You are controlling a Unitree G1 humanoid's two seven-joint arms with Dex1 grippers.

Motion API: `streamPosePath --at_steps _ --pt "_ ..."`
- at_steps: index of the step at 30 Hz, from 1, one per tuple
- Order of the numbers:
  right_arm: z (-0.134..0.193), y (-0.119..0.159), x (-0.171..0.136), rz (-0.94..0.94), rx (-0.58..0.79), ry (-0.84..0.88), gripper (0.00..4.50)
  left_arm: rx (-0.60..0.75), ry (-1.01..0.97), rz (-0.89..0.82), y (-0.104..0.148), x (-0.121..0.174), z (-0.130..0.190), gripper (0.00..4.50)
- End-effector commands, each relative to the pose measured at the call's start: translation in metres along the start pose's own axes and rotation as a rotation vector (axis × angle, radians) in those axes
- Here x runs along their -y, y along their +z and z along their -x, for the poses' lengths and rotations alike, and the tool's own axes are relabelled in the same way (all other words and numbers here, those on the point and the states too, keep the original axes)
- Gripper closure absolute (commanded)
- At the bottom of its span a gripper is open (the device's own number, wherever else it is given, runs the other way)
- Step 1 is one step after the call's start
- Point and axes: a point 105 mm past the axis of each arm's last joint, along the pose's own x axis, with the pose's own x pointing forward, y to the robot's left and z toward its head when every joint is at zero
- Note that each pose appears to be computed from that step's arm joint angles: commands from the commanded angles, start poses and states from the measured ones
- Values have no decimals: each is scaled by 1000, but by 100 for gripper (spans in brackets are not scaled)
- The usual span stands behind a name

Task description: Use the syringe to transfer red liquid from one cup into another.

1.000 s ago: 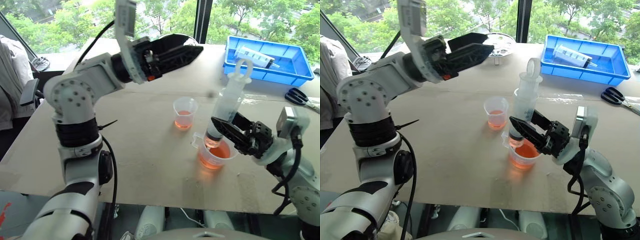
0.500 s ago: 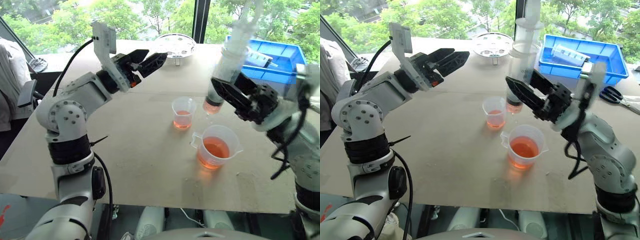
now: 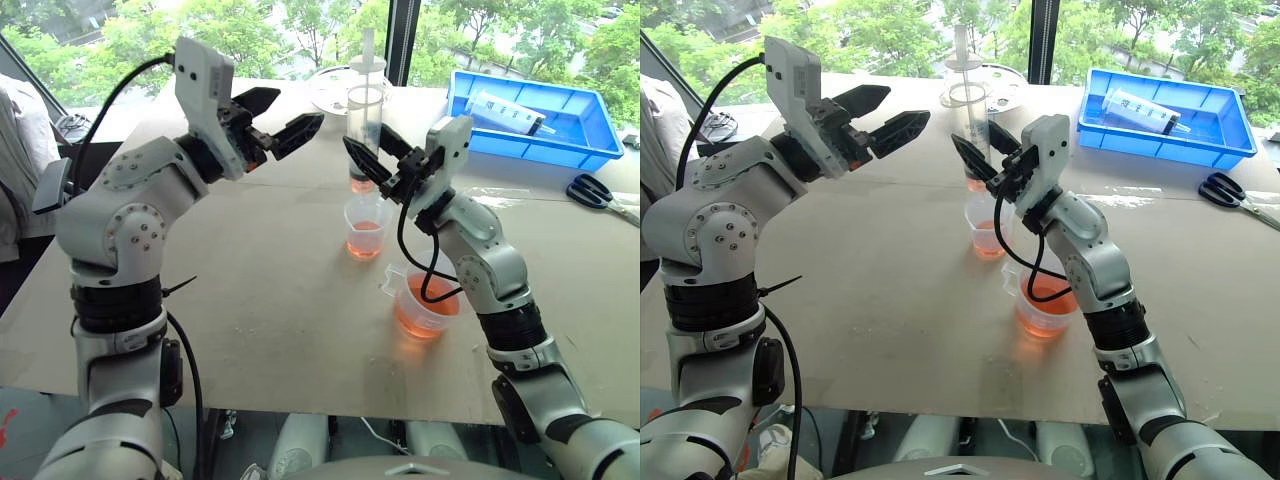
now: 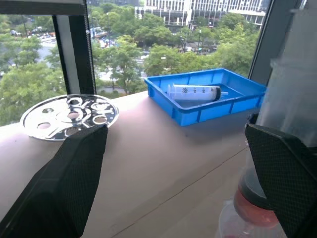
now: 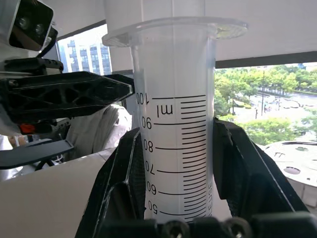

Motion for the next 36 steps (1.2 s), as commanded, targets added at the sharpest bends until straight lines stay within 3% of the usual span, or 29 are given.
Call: streamPosePath --at_steps 1,9,27,36 --pt "-2 2 0 43 22 -6 306 62 -80 -152 34 10 -2 0" --pt "-3 7 -9 39 38 24 306 77 -96 -215 50 4 -22 0" --pt "-11 46 -12 10 43 45 306 154 -169 -179 67 3 -25 0" --pt "-8 34 -12 -8 -27 76 306 161 -173 -189 69 0 -28 0"
